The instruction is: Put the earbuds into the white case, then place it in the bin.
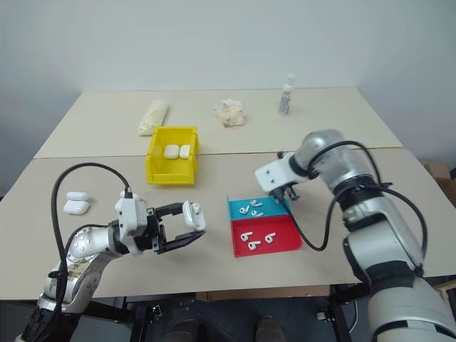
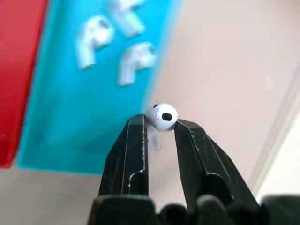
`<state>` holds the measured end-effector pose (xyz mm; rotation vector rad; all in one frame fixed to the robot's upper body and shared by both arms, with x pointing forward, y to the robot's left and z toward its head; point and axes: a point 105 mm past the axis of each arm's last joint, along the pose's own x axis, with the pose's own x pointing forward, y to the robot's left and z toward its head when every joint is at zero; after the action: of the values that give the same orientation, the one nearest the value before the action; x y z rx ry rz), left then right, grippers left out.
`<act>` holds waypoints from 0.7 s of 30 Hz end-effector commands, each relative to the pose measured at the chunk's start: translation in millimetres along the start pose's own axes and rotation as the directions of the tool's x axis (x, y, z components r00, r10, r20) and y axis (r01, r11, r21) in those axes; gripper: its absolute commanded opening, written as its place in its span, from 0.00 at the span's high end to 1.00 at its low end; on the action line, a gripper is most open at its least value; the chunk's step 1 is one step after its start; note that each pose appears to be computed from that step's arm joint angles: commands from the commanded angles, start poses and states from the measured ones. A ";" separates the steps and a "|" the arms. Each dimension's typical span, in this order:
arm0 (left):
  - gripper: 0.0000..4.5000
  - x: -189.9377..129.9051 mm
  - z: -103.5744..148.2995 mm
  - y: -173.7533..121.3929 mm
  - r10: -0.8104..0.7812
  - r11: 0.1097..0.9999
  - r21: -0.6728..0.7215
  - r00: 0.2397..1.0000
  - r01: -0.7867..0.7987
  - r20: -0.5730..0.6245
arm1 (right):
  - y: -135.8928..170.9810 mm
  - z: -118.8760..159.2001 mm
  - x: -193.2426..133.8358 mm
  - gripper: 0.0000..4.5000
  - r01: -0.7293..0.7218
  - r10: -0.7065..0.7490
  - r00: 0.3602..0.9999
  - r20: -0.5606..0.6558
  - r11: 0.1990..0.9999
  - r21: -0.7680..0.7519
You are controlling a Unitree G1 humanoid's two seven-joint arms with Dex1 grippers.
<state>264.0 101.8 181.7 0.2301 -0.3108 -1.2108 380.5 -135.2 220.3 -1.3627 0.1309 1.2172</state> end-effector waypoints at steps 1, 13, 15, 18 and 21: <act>0.38 8.6 27.9 -2.8 -0.049 0.999 0.016 0.993 0.048 0.108 | -10.7 43.5 -55.4 0.85 0.198 -0.232 0.943 0.240 0.967 0.159; 0.38 52.2 51.8 3.8 -0.169 0.985 0.024 0.950 0.168 0.262 | 42.4 132.4 -113.8 0.85 0.076 -0.610 0.441 0.659 0.757 0.650; 0.38 62.1 55.8 7.3 -0.145 0.989 0.015 0.946 0.147 0.291 | 49.2 138.2 -112.6 0.85 0.071 -0.604 0.430 0.671 0.764 0.642; 0.38 65.7 61.2 5.2 -0.174 0.984 0.020 0.932 0.177 0.319 | 51.0 144.2 -111.7 0.85 0.041 -0.604 0.405 0.686 0.762 0.646; 0.38 66.4 60.4 3.4 -0.180 0.983 0.021 0.930 0.183 0.321 | 58.4 148.0 -100.1 0.85 0.024 -0.569 0.454 0.686 0.777 0.629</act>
<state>271.5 40.3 239.1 0.0429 -0.5335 -1.4246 221.4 -97.7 294.1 -0.0950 -0.4370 1.2457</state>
